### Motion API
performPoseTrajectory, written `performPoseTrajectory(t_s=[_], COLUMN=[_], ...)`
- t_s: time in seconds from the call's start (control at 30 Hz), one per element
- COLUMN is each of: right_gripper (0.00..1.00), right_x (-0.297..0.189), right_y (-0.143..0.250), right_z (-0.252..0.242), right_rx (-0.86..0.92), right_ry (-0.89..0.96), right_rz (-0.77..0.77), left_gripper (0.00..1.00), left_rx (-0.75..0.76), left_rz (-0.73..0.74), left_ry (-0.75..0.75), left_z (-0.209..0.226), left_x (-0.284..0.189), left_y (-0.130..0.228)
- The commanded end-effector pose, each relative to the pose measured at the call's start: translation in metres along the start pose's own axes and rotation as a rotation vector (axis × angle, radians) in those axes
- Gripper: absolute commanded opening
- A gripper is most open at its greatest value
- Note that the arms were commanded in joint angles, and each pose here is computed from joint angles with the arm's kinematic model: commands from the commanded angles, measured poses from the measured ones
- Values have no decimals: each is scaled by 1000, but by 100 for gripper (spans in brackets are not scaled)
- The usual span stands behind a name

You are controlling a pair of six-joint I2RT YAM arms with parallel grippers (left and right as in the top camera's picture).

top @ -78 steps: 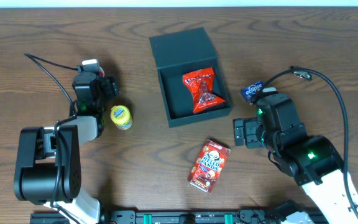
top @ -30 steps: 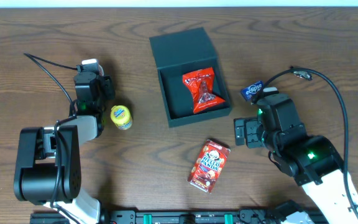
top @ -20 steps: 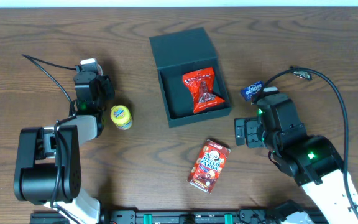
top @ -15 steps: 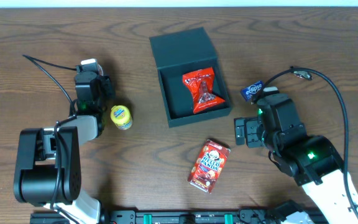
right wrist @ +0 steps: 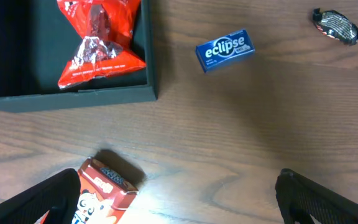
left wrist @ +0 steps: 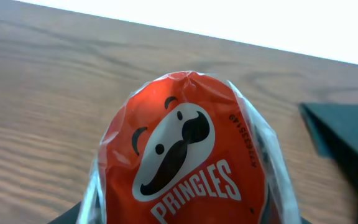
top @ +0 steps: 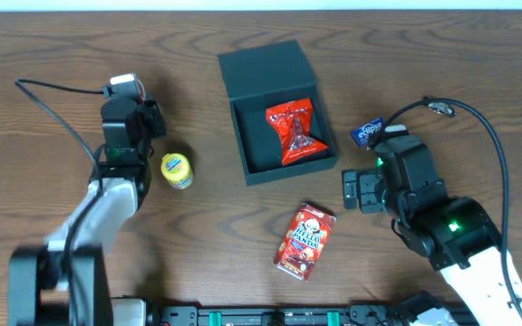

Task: Pack container
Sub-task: 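Lower the left gripper and grasp the Pringles can, then lift the Pringles can and carry it over the green box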

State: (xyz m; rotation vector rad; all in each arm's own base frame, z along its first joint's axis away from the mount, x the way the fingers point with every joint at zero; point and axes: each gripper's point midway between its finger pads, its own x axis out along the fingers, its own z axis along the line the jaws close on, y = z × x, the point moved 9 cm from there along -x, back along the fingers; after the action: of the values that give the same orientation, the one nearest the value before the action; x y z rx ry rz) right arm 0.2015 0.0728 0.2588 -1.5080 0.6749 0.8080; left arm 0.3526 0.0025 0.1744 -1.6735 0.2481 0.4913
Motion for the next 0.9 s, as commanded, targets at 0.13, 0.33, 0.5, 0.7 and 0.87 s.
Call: performPoseTrajectory(t_s=[0.13,0.33,0.5,0.7,0.87], right_gripper=[99,99,99,99,99], right_x=[-1,-1,-1,-1,-1], right_y=[0,1,4,5,7], right_z=[0,0,-1,-1,-1], right_rx=[1,0,-5,-6,-9], right_ry=[12,14,19,20,24], right_rz=[-4,1,21,28,40], left_gripper=[6,6,6,6,6], left_rx=[-32,6,-37,-33,33], left_rz=[90,162,263,534,766], left_ry=[10,102,310,497,510], left_z=[-25,-63,-90,-120,-156], left_x=[-63,-123,-157,-146,-114], left_y=[-73,-135,-166,-157,-126])
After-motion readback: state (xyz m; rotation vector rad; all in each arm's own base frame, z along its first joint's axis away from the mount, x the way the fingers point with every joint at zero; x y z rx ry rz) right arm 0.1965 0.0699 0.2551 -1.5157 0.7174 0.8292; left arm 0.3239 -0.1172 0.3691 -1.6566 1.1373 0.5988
